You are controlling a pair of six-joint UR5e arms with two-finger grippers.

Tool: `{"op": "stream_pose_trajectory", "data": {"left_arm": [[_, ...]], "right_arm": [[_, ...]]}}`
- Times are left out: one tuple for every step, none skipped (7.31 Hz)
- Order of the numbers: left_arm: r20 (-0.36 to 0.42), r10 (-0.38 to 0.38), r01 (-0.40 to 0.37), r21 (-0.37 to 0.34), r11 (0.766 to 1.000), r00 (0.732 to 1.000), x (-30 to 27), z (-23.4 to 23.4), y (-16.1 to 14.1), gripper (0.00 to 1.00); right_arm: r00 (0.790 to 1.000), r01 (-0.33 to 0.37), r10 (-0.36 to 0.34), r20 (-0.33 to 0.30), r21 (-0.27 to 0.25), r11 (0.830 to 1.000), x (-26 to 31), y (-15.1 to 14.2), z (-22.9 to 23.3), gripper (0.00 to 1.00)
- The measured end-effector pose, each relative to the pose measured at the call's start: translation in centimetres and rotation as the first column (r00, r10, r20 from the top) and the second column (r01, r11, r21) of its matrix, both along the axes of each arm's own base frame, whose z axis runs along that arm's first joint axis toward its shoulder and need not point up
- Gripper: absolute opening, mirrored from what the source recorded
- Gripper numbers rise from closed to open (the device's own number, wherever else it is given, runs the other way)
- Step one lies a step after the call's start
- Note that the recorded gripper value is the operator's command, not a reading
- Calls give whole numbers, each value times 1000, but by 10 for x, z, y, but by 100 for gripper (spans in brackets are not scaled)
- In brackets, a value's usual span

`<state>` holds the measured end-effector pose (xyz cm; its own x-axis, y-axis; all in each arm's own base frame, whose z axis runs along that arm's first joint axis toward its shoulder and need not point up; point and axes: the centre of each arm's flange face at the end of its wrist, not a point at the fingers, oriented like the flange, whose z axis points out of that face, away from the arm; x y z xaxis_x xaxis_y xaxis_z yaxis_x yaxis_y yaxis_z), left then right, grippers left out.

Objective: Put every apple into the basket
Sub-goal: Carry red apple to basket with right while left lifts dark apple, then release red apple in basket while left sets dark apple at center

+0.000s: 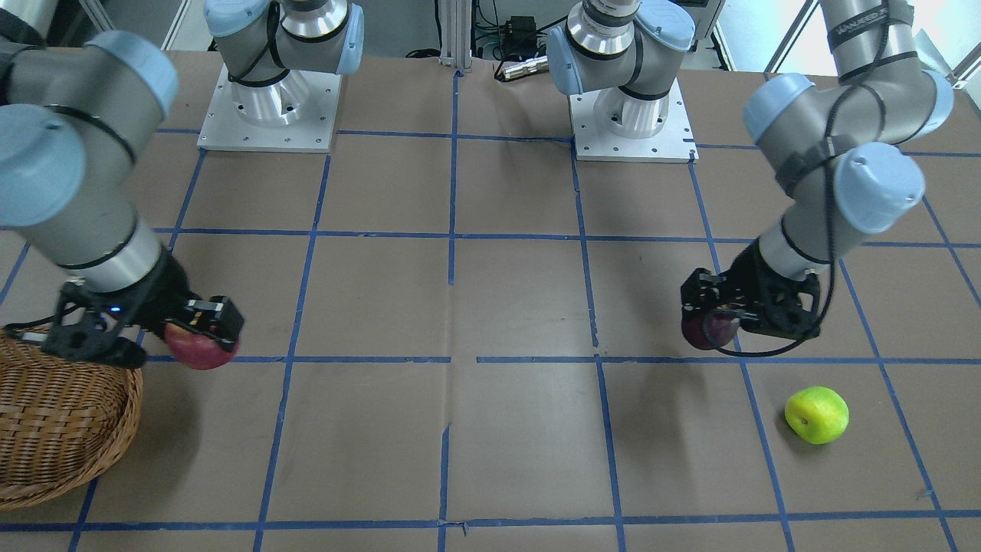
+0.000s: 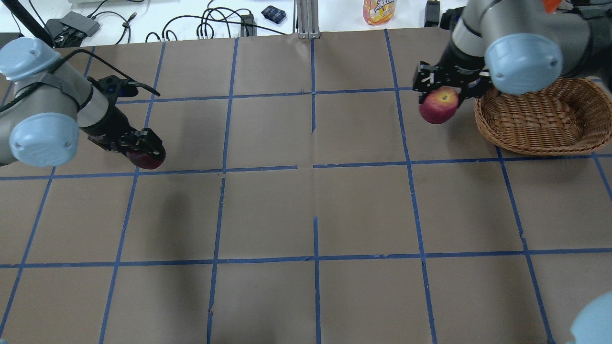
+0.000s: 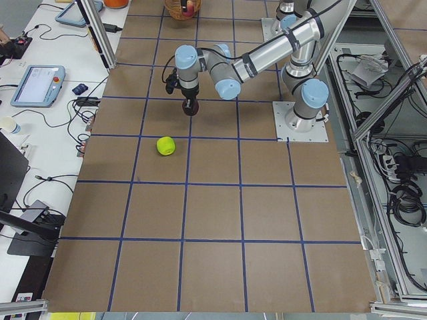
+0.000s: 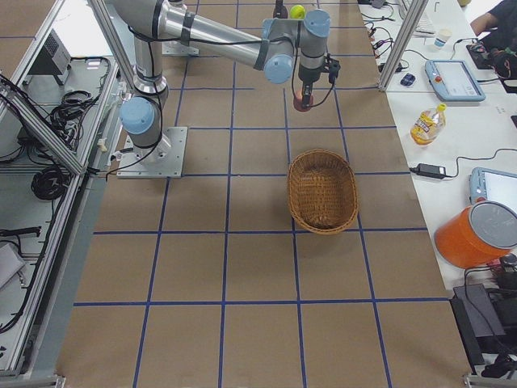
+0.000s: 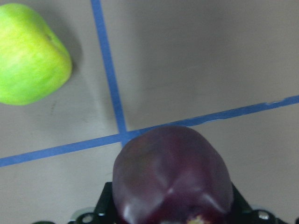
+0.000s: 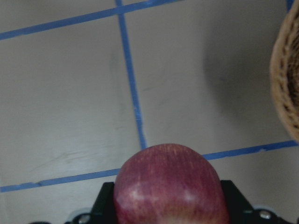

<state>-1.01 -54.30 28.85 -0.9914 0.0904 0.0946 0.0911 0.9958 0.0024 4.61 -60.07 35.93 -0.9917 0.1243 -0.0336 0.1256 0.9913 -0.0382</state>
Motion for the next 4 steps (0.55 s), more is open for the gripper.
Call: {"op": "stream_pose_trajectory", "data": {"left_arm": [[4, 26, -26, -11, 1000, 1000, -59, 0, -2, 0], [1, 40, -40, -23, 999, 999, -118, -1, -4, 0], [-7, 72, -73, -41, 996, 997, -169, -6, -6, 0], [-19, 93, -94, -66, 993, 995, -218, -14, -9, 0]], "right_arm": [[997, -79, 79, -21, 0, 997, -56, -4, -5, 0], [990, -134, 134, -34, 0, 991, -102, -9, -17, 0], [983, -175, 175, -53, -6, 984, -145, -15, -34, 0], [973, -218, 216, -75, -12, 976, -188, -20, -55, 0]]}}
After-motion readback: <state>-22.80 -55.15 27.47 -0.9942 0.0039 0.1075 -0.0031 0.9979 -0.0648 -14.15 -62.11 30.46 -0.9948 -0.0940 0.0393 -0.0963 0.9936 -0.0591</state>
